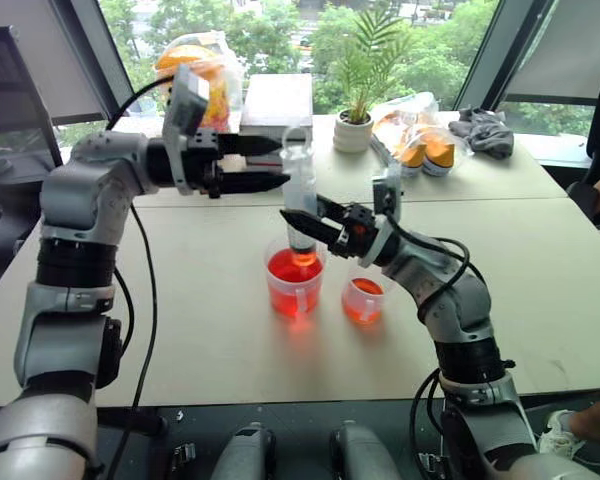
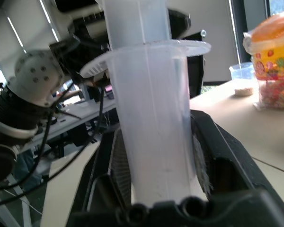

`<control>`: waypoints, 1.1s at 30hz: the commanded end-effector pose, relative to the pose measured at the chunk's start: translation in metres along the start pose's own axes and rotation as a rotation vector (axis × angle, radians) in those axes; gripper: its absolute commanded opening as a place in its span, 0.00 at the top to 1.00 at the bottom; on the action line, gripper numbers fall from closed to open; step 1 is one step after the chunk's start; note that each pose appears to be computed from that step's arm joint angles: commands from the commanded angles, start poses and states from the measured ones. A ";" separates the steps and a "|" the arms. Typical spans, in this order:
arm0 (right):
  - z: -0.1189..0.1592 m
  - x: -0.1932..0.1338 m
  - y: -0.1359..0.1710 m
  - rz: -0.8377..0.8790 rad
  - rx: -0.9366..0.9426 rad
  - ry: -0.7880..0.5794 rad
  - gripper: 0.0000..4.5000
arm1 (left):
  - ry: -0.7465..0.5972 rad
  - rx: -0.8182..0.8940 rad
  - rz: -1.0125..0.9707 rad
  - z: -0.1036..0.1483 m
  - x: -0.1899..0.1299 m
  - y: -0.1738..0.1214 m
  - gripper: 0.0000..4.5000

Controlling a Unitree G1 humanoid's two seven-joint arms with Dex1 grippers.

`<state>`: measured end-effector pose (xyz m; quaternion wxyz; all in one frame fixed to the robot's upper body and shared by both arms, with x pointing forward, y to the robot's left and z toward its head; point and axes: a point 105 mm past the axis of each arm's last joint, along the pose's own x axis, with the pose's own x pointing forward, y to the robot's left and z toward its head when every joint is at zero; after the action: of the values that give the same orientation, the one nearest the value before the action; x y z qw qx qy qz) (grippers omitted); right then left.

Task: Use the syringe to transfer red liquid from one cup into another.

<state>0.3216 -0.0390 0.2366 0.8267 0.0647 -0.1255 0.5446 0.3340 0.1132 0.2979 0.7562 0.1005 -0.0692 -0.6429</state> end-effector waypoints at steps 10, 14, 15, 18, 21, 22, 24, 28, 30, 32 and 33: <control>0.099 -0.026 0.001 -0.106 -0.143 -0.215 0.69 | -0.017 0.019 -0.002 0.002 0.005 -0.004 0.26; 0.095 -0.063 -0.009 -0.242 -0.189 -0.152 0.69 | -0.041 0.018 -0.034 0.002 0.019 -0.003 0.26; 0.087 -0.070 -0.010 -0.266 -0.190 -0.126 0.69 | -0.048 0.020 -0.046 0.003 0.023 -0.003 0.26; 0.065 -0.081 -0.009 -0.304 -0.187 -0.065 0.69 | -0.069 0.025 -0.076 0.007 0.034 -0.002 0.26; 0.044 -0.087 -0.008 -0.332 -0.165 -0.033 0.69 | -0.113 0.033 -0.101 0.016 0.053 0.000 0.26; 0.038 -0.088 -0.007 -0.338 -0.164 -0.025 0.69 | -0.119 0.048 -0.108 0.018 0.061 0.000 0.26; 0.034 -0.089 -0.007 -0.346 -0.166 -0.021 0.69 | -0.125 0.067 -0.115 0.020 0.070 0.001 0.26; 0.029 -0.089 -0.006 -0.355 -0.180 -0.010 0.69 | -0.179 0.042 -0.165 0.035 0.093 -0.002 0.26; 0.026 -0.089 -0.004 -0.351 -0.183 -0.002 0.69 | -0.197 0.052 -0.178 0.042 0.107 -0.003 0.26; 0.025 -0.088 -0.003 -0.349 -0.188 0.002 0.69 | -0.205 0.056 -0.189 0.044 0.119 -0.005 0.26; 0.024 -0.088 -0.002 -0.348 -0.191 0.004 0.69 | -0.210 0.052 -0.196 0.045 0.123 -0.005 0.26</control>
<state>0.2961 -0.1263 0.2211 0.9181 0.0222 -0.1265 0.3749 0.3408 -0.0072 0.3270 0.6792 0.0490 -0.1356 -0.7196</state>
